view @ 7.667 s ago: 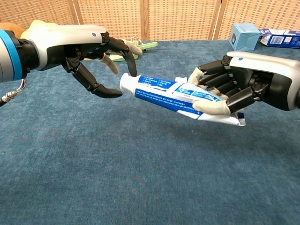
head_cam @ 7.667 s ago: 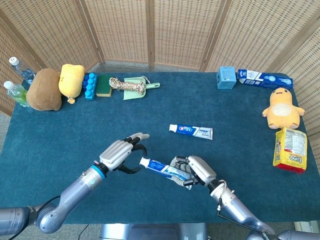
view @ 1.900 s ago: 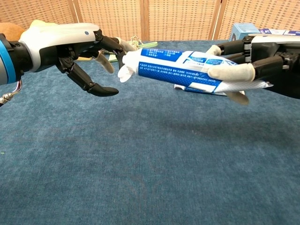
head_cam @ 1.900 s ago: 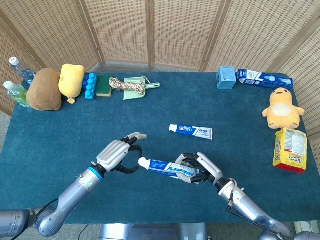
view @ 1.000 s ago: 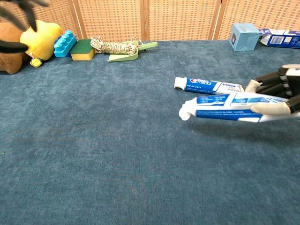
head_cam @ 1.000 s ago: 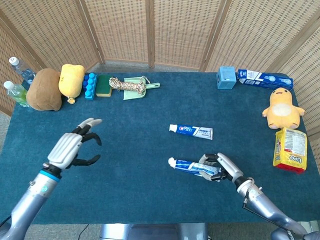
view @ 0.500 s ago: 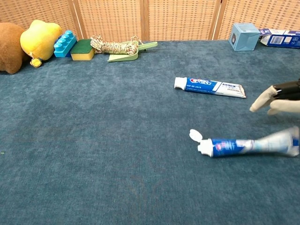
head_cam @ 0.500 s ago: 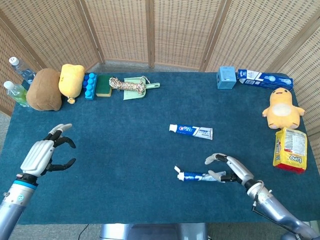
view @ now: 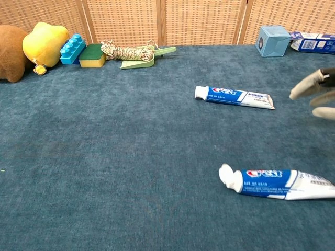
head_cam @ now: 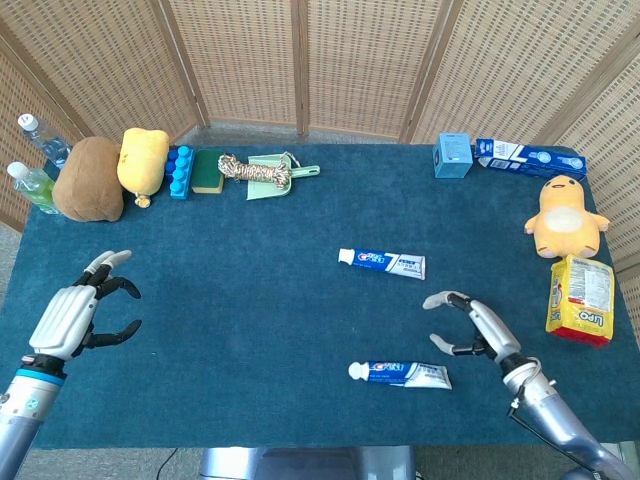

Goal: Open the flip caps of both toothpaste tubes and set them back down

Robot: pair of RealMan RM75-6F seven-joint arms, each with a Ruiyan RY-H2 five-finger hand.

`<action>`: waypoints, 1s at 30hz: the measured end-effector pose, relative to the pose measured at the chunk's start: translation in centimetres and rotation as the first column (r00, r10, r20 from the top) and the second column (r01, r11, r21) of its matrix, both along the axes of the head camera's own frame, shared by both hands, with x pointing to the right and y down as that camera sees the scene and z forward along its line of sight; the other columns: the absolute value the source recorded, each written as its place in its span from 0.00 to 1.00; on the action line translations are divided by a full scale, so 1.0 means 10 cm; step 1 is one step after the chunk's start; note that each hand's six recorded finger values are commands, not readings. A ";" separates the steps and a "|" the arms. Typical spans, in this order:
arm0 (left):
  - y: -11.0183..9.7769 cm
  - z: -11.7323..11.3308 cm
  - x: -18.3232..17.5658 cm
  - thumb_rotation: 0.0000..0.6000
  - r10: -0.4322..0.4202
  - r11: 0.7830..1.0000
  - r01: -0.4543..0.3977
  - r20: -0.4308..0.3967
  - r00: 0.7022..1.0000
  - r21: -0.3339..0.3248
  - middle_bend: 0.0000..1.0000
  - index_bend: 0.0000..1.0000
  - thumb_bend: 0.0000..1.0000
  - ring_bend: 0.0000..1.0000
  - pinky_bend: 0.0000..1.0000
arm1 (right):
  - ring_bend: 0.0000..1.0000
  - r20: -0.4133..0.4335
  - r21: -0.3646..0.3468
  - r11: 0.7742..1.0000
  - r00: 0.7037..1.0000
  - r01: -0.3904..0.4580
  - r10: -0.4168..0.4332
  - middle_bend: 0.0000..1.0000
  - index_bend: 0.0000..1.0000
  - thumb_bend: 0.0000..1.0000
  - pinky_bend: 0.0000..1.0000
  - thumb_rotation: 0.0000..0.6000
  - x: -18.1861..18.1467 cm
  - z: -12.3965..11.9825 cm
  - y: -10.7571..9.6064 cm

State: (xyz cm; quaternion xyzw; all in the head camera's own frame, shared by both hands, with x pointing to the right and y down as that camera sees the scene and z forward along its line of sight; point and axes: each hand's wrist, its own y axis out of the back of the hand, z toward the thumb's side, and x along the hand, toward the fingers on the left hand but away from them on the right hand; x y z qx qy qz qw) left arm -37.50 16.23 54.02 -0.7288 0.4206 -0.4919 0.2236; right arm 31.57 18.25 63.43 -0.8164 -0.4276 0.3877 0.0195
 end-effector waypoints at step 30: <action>-0.13 0.04 -0.20 1.00 -0.020 0.998 0.016 0.063 0.998 0.054 0.09 0.27 0.24 0.03 0.17 | 0.09 -0.456 0.152 0.926 0.856 0.346 -0.245 0.20 0.26 0.29 0.20 1.00 -1.13 0.40 -0.88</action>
